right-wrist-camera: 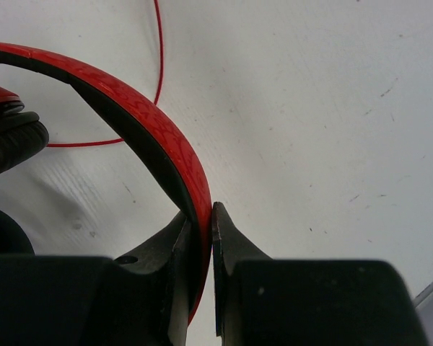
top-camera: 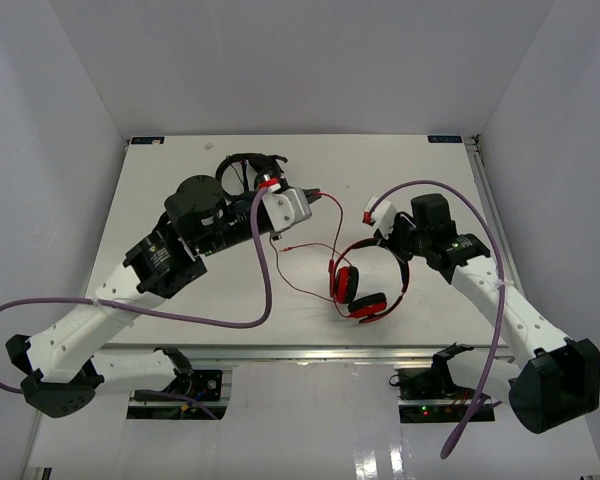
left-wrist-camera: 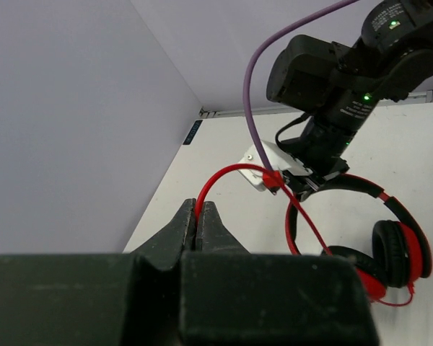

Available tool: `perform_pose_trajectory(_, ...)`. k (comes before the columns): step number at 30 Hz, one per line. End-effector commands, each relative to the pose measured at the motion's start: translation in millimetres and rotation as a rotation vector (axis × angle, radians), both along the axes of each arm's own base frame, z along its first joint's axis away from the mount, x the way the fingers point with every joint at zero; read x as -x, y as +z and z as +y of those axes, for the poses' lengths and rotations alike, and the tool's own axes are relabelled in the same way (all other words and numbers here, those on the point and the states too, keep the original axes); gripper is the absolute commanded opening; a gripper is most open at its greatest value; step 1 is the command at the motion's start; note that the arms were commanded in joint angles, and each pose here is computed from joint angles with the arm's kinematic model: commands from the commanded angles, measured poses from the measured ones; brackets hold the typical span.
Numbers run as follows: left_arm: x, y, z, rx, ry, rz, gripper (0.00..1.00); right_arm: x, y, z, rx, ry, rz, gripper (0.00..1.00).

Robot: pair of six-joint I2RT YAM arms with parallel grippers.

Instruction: Wrap the headphones

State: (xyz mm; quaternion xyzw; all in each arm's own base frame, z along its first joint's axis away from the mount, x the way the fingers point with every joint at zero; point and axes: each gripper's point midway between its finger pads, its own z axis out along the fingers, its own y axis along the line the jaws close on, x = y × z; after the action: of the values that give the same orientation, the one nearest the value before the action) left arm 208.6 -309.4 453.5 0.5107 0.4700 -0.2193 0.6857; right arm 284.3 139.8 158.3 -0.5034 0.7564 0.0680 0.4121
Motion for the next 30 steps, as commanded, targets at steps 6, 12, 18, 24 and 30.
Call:
perform_pose_trajectory(6, -22, 17, -2, -0.001, 0.085, -0.072, 0.0, 32, 40, 30, -0.128, 0.223, -0.117, 0.08)
perform_pose_trajectory(12, -34, 2, 0, -0.029, 0.118, -0.055, 0.0, 50, 50, 37, -0.165, 0.308, -0.131, 0.08)
perform_pose_trajectory(18, -46, 2, 9, -0.014, 0.136, -0.044, 0.0, 64, 53, 41, -0.183, 0.371, -0.122, 0.08)
perform_pose_trajectory(24, -64, -5, 19, -0.011, 0.151, -0.012, 0.0, 78, 50, 45, -0.198, 0.433, -0.098, 0.08)
perform_pose_trajectory(30, -83, -48, 32, -0.039, 0.182, 0.057, 0.0, 92, 65, 50, -0.237, 0.49, -0.101, 0.08)
